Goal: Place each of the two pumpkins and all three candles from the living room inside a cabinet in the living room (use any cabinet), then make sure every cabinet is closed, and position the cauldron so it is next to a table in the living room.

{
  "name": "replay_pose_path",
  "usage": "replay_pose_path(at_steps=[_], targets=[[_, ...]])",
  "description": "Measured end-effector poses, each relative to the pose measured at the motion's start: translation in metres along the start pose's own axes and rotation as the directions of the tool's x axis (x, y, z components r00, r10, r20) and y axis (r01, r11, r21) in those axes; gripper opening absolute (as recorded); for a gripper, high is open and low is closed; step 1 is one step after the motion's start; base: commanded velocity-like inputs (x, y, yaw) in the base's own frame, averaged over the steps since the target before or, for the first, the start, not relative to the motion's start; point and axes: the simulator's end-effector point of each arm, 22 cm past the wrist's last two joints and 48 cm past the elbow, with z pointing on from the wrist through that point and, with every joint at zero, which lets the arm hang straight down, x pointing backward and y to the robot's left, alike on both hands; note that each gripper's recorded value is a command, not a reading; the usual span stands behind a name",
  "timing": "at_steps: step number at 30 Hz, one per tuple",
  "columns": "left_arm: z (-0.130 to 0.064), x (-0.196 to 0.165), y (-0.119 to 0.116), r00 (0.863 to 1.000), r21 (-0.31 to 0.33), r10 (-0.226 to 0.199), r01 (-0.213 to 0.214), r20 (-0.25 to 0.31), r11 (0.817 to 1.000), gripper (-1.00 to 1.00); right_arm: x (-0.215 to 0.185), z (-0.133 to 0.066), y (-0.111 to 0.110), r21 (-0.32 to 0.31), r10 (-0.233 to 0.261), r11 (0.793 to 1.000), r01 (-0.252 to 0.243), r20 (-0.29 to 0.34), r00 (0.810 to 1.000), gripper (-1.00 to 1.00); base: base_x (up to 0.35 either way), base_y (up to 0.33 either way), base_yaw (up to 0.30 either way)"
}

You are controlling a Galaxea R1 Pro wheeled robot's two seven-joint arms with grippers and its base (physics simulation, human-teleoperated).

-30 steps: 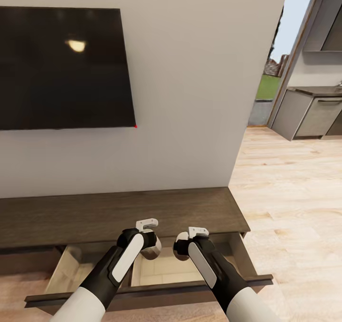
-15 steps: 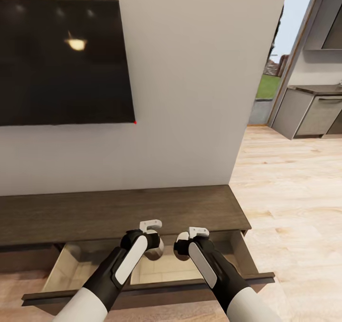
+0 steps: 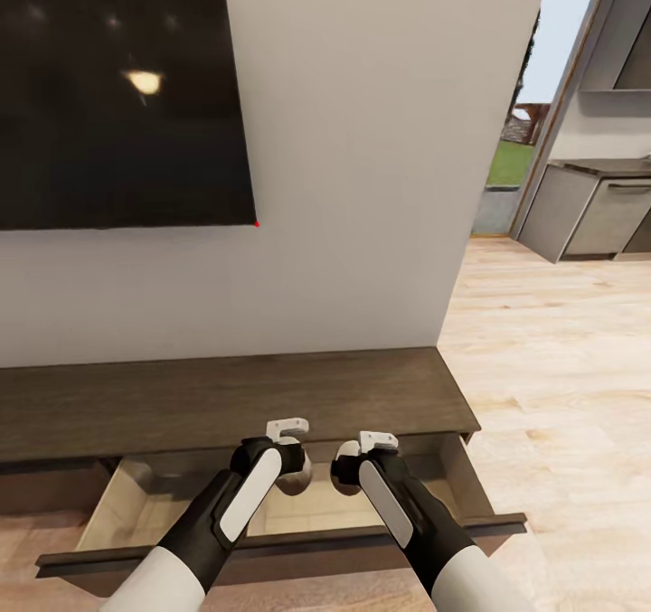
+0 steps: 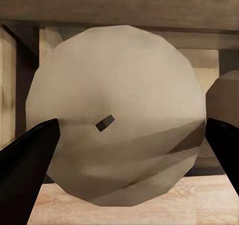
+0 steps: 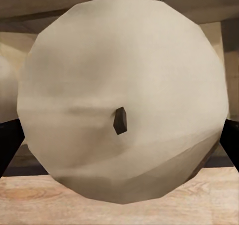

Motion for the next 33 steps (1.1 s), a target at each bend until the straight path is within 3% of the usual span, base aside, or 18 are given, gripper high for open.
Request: replay_pose_path(at_steps=[9, 16, 33], targets=[[0.014, 0.008, 0.004, 1.0, -0.011, 0.001, -0.001, 0.004, 1.0, -1.0, 0.006, 0.016, -0.005, 0.009, 0.011, 1.0, -0.011, 0.017, 1.0, -1.0, 0.0, 0.0, 0.0], [0.024, 0.009, 0.02, 0.999, -0.075, -0.023, 0.026, 0.035, 0.997, -1.0, 0.016, 0.028, -0.008, 0.012, 0.011, 1.0, -0.011, 0.013, 1.0, -1.0, 0.0, 0.0, 0.0], [0.05, 0.028, 0.014, 0.999, -0.063, -0.022, 0.025, 0.043, 0.998, -1.0, 0.02, 0.056, -0.016, 0.017, 0.042, 0.999, -0.044, 0.083, 0.996, -1.0, 0.0, 0.0, 0.0]])
